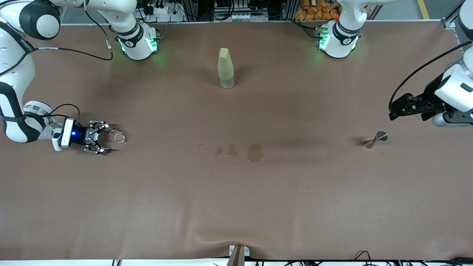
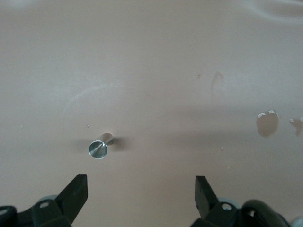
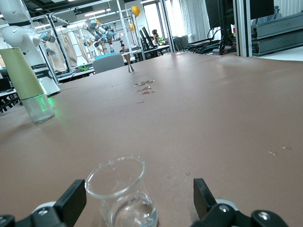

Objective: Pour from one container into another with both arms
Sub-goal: 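Reach the right gripper to the clear glass cup and grasp it, then grasp the steel jigger with the left gripper while the right gripper lifts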

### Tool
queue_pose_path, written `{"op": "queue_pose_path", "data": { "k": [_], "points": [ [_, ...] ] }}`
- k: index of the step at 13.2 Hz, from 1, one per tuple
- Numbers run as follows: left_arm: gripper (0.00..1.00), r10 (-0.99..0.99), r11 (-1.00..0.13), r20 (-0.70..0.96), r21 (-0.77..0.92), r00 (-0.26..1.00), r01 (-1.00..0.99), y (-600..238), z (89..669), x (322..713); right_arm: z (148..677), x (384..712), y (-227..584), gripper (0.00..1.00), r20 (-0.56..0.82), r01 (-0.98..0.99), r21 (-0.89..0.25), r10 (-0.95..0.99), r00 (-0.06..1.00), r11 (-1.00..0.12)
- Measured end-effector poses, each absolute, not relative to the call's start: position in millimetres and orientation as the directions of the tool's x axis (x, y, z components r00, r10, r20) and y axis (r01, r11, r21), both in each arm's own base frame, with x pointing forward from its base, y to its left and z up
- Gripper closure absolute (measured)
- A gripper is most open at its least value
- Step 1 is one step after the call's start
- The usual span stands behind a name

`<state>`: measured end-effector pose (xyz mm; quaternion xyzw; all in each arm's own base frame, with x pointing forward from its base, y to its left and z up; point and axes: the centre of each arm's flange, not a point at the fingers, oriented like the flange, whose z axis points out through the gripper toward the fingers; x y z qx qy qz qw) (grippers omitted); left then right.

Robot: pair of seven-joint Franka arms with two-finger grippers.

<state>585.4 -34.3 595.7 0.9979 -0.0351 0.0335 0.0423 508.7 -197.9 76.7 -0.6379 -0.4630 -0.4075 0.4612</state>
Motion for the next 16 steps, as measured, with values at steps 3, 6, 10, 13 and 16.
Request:
{"op": "queue_pose_path", "data": {
  "k": [3,6,10,13,16],
  "points": [
    [0.0,-0.2,-0.961,0.086,0.175,0.976,-0.212,24.1,577.8,591.9,71.1,506.9,-195.5,0.0,0.952,0.97,-0.2,0.205,0.226,-0.14],
    [0.0,-0.298,-0.908,0.119,0.269,0.947,-0.32,73.7,544.9,601.0,69.2,508.2,-190.0,0.0,0.955,0.971,-0.199,0.196,0.221,-0.13],
    [0.0,-0.53,-0.723,0.266,0.354,0.805,-0.593,119.4,486.0,613.8,68.6,509.7,-185.2,0.02,0.958,0.974,-0.193,0.19,0.214,-0.121],
    [0.0,-0.62,-0.576,0.388,0.364,0.682,-0.732,169.8,430.6,614.5,69.2,510.2,-180.4,0.06,0.962,0.975,-0.194,0.175,0.21,-0.108],
    [0.0,-0.648,-0.438,0.499,0.374,0.576,-0.817,204.1,385.1,605.7,69.8,510.8,-176.7,0.1,0.964,0.976,-0.194,0.165,0.208,-0.099]
  ]
}}
